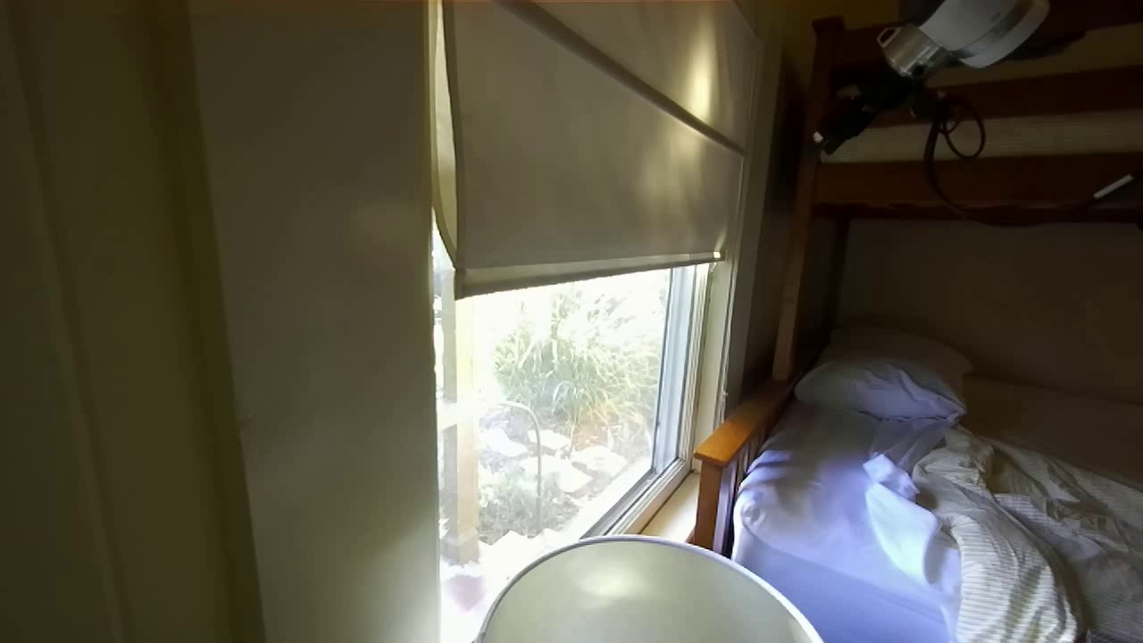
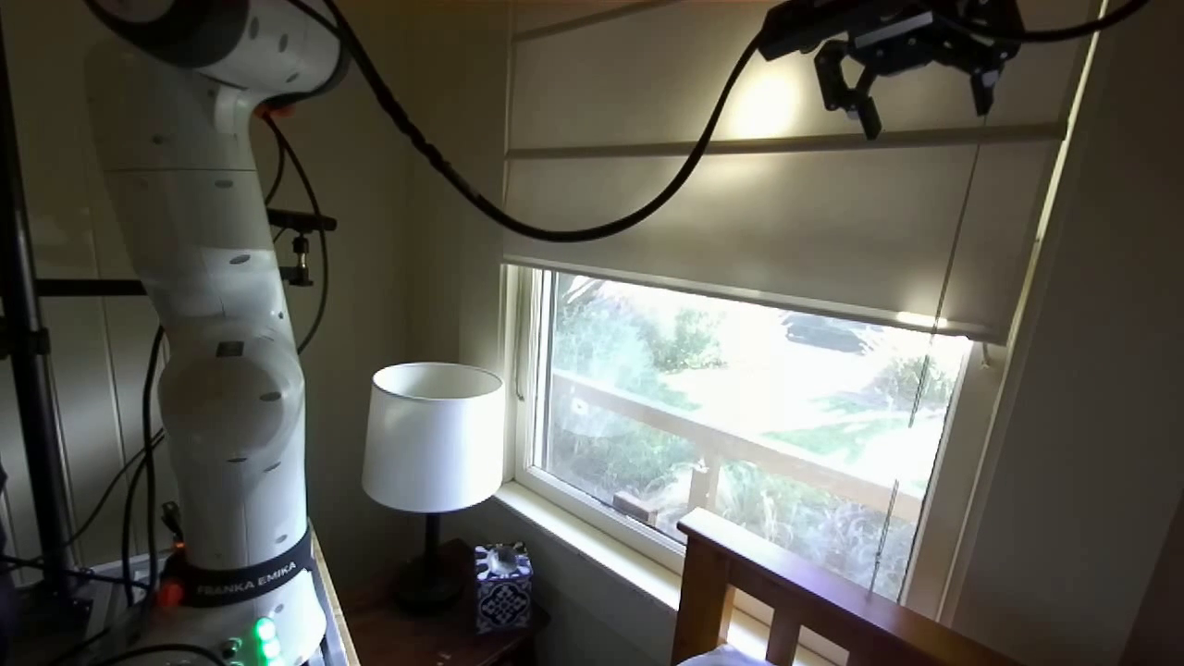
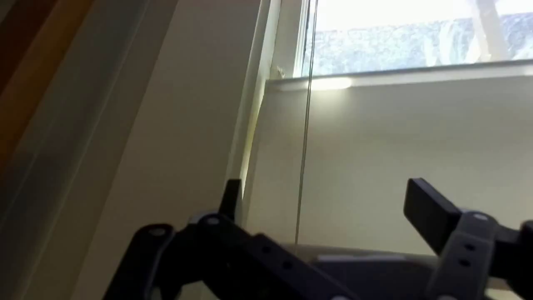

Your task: Close the blinds on the window.

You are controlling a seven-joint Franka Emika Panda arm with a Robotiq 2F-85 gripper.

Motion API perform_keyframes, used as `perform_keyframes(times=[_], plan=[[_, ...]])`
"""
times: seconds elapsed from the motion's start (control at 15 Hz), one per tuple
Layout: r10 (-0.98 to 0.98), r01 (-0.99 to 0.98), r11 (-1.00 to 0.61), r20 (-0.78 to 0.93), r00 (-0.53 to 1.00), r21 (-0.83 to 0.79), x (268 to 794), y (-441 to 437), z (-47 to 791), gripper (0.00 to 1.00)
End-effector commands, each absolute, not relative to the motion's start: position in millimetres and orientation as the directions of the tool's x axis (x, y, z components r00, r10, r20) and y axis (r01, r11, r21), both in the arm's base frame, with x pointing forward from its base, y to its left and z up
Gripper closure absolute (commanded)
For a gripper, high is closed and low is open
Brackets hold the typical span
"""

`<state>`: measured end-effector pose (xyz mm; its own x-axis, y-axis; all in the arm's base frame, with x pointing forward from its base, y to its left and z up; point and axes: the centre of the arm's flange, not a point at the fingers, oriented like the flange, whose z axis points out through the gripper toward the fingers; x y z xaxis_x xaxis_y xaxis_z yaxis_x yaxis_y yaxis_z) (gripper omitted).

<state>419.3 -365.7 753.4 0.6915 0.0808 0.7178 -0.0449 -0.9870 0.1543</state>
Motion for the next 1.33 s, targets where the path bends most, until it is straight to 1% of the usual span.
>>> perform_keyframes(times=[0.0, 0.07, 0.13, 0.33, 0.67, 0.87, 1.13, 1.27], plan=[[0.083, -0.086, -0.98, 0.761, 0.643, 0.18, 480.2, -395.5, 798.7, 0.0], [0.054, -0.116, -0.98, 0.774, 0.631, 0.164, 486.3, -399.2, 802.7, 0.0], [0.08, -0.068, -0.984, 0.756, 0.65, 0.163, 456.2, -366.5, 772.4, 0.0], [0.071, -0.099, -0.98, 0.763, 0.643, 0.174, 472.5, -379.3, 774.6, 0.0], [0.092, 0.0, -0.994, 0.836, 0.541, 0.11, 483.8, -377.3, 778.2, 0.0], [0.08, 0.015, -0.996, 0.857, 0.51, 0.084, 486.0, -376.4, 780.6, 0.0], [0.034, 0.0, -0.999, 0.85, 0.525, 0.04, 492.4, -380.0, 777.8, 0.0], [0.01, -0.027, -0.999, 0.827, 0.562, 0.031, 496.7, -382.1, 771.3, 0.0]])
